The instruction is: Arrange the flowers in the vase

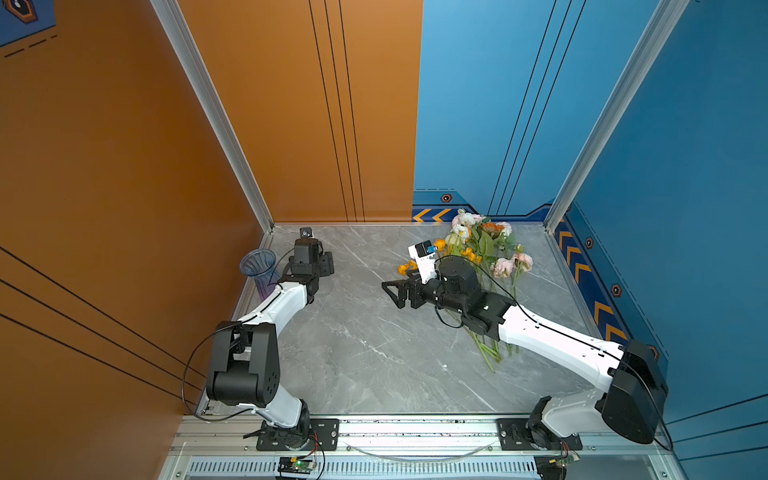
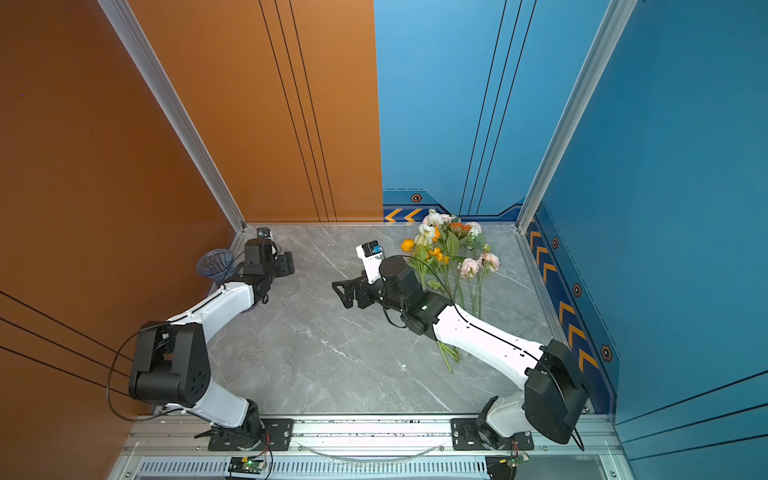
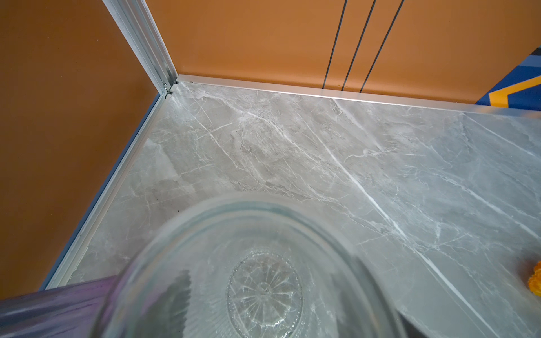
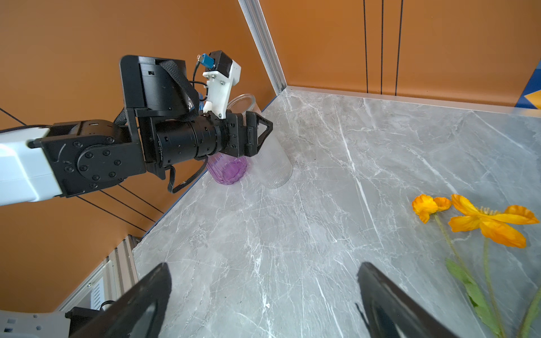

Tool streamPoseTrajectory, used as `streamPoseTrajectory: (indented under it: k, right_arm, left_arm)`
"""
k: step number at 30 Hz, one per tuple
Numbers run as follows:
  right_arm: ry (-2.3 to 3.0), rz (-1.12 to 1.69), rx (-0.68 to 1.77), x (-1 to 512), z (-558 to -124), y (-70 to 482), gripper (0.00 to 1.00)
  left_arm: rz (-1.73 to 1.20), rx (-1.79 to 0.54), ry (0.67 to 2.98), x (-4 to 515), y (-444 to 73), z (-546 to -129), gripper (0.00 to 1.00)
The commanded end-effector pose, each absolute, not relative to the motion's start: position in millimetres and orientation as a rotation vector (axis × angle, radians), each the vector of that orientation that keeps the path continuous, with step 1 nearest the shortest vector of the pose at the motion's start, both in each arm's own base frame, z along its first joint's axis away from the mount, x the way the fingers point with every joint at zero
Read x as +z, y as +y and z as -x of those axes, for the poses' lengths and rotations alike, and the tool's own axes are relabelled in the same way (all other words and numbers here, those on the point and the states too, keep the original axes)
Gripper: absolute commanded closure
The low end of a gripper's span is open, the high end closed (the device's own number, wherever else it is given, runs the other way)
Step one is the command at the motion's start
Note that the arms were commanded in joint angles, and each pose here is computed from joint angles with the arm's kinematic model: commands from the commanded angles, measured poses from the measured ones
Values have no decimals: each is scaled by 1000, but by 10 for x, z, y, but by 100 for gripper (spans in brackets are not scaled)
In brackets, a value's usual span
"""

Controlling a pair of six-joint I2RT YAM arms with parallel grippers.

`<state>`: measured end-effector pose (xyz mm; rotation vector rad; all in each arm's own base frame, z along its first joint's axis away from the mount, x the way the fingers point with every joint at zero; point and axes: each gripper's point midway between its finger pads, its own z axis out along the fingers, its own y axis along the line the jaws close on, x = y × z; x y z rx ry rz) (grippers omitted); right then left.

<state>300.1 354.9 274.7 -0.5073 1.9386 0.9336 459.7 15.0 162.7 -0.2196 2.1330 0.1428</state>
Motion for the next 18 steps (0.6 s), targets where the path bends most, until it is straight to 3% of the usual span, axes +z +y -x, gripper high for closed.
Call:
streamPoseTrajectory:
  k: [1,9,14,18]
  right_arm:
    - [1924,517,975,2821,-2959,3606,0]
    - [1938,514,973,2769,-2927,3584,0]
    - [1959,513,936,2688,-2918,3499,0]
    - [1972,473,898,2626,-2949,3319,0]
  left_arm:
    - [191,121,2104,1706,124,-4643,27]
    - [112,33,2024,1961,-102,-4593,43]
    - [-23,-33,1958,2267,-503,-4464,54]
    - [-154,-83,1902,2480,-940,-4279,57]
